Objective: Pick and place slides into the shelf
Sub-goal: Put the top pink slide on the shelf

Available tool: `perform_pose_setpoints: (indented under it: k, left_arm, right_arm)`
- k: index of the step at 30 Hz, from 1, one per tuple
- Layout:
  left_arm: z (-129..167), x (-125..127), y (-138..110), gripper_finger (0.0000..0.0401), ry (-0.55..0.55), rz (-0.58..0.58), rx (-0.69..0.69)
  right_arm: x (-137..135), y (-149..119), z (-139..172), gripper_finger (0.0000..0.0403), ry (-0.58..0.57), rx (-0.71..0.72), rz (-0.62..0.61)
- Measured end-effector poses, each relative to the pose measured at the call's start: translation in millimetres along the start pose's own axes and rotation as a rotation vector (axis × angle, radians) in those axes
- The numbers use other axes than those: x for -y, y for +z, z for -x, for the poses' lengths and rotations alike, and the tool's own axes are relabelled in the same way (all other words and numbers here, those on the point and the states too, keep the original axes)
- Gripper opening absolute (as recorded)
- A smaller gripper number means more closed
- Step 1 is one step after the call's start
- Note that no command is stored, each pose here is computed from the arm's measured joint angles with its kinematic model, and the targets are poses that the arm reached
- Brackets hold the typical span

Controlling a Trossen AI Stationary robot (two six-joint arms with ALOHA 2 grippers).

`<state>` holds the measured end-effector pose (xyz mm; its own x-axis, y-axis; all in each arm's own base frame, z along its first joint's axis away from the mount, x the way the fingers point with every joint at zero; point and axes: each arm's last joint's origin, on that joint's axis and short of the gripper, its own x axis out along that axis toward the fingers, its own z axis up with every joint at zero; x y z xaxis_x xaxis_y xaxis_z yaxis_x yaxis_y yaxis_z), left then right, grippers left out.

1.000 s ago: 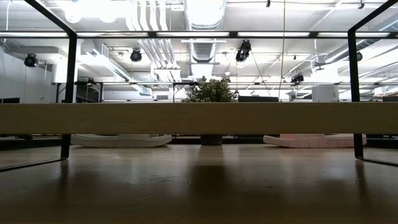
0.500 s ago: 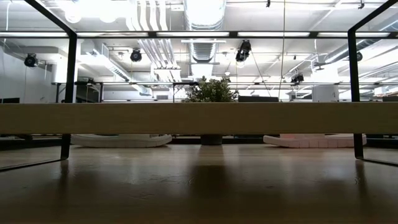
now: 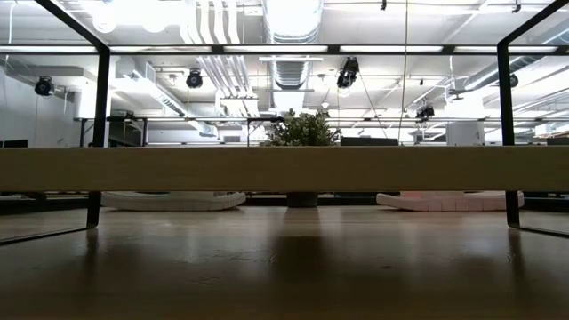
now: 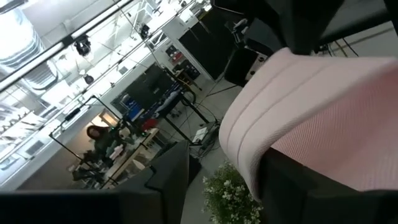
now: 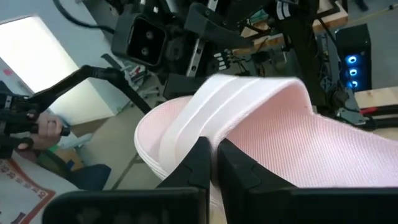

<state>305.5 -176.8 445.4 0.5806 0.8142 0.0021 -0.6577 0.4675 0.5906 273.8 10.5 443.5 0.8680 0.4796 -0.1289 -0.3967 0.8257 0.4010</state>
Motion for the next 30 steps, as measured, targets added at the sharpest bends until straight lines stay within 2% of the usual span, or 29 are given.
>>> perform_pose_setpoints:
  k: [10, 17, 23, 26, 30]
  left_arm:
    - [1.6, -0.6, -0.6, 0.0150, 0.000, -0.011, -0.001]
    - [12.2, -0.4, -1.4, 0.0151, 0.006, -0.030, -0.014]
    - [23.7, -0.9, 0.2, 0.0151, -0.034, -0.020, 0.019]
    - [29.5, -3.6, 2.1, 0.0151, -0.053, 0.016, 0.033]
    - [35.0, -20.7, 7.8, 0.0151, -0.073, 0.140, 0.040]
  right_arm:
    - [-1.8, 1.0, 3.5, 0.0008, -0.017, 0.010, 0.006]
    - [-4.2, 5.3, 14.8, 0.0008, -0.041, 0.040, 0.025]
    - [-1.6, 7.8, 19.8, 0.0008, -0.058, 0.054, 0.026]
    - [-2.5, 8.8, 20.7, 0.0008, -0.050, 0.062, 0.032]
    - [-1.7, 7.6, 18.4, 0.0008, -0.032, 0.046, 0.048]
